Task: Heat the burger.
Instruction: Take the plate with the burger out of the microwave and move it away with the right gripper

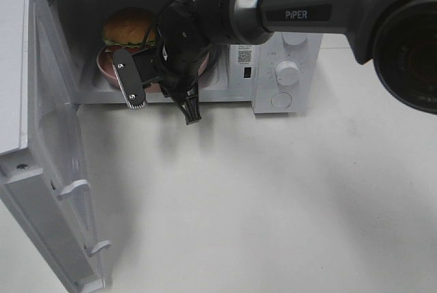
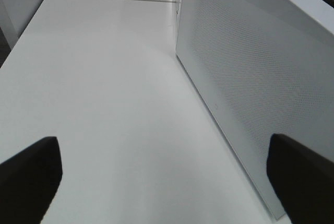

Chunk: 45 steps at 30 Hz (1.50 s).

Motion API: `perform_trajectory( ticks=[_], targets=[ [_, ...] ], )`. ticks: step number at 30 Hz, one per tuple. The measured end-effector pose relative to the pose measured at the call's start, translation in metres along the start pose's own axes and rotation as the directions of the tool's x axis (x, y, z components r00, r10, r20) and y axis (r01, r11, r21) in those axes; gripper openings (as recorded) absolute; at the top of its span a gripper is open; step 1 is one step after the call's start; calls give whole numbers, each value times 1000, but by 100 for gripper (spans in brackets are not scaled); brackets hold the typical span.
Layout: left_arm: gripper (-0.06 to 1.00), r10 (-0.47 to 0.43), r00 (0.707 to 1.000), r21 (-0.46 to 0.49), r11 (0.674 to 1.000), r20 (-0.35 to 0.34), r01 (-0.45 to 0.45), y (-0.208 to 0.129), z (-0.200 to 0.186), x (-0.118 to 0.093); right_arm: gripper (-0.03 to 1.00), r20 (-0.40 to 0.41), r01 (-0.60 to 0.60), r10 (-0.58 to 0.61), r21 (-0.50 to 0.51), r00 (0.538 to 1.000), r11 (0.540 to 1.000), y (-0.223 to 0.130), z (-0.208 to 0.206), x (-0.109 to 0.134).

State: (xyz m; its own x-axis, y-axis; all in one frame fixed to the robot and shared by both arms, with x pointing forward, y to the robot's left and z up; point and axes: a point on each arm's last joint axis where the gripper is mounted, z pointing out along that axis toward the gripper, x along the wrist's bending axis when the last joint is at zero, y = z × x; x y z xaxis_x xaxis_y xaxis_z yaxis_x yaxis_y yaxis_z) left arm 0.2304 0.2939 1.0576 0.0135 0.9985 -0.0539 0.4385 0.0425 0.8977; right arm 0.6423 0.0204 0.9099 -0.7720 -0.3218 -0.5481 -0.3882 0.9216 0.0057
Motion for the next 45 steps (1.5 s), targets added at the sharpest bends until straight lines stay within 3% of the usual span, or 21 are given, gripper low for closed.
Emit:
perform_trajectory(
  ticks=[15, 45],
  targets=[
    [99, 0, 1000, 0, 1000, 0, 0, 0, 0, 0, 11, 25, 40, -39, -46, 999, 998, -10, -30, 34],
    [99, 0, 1000, 0, 1000, 0, 0, 0, 0, 0, 11, 68, 141, -133, -115, 989, 983, -39, -102, 126]
  ],
)
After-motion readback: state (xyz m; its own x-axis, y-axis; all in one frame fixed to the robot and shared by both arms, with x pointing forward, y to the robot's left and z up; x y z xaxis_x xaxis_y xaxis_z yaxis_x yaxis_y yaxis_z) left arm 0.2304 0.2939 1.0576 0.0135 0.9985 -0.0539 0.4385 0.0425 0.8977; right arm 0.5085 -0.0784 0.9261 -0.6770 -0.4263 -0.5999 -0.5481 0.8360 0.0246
